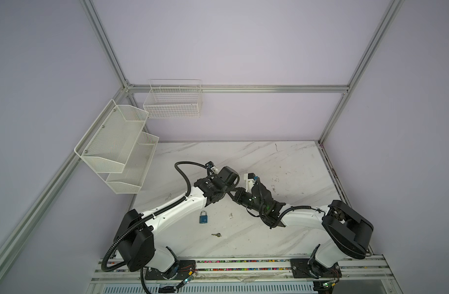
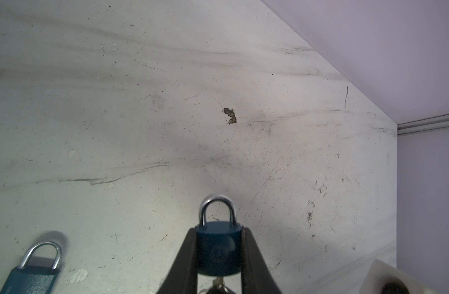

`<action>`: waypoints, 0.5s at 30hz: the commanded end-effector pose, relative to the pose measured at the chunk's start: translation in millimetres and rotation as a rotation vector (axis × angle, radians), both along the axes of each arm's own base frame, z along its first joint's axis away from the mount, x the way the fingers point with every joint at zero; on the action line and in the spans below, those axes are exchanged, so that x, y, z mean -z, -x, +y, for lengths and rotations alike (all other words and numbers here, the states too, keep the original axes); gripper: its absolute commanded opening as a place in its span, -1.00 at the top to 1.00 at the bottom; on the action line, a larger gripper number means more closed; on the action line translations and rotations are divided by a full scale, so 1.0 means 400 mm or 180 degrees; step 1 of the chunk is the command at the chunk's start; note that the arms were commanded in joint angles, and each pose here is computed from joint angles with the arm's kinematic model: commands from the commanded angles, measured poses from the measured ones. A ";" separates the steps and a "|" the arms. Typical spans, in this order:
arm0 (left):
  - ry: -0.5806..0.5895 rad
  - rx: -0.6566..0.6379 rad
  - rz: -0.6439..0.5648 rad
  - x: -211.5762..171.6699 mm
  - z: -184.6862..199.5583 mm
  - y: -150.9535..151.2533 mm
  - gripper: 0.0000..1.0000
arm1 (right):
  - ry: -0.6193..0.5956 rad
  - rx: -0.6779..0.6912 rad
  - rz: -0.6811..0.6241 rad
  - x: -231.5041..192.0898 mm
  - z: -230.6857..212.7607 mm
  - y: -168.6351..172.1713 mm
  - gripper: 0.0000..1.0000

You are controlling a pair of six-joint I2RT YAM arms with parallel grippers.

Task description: Unlock with the key

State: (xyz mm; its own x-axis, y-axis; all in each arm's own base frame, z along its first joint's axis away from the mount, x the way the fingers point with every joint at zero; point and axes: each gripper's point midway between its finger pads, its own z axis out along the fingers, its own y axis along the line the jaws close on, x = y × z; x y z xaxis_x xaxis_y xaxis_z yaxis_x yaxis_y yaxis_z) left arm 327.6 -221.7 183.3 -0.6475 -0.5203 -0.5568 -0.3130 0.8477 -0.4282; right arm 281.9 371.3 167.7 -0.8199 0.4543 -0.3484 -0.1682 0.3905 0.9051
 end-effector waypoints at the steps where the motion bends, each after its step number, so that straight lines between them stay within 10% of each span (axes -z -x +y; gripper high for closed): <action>1: -0.0070 0.0222 0.0007 0.005 -0.004 0.030 1.00 | -0.0174 -0.0022 -0.0003 -0.032 0.010 -0.016 1.00; 15: -0.0303 0.0564 0.0130 0.013 -0.031 0.065 1.00 | -0.0158 -0.0194 -0.0136 -0.076 0.020 -0.034 1.00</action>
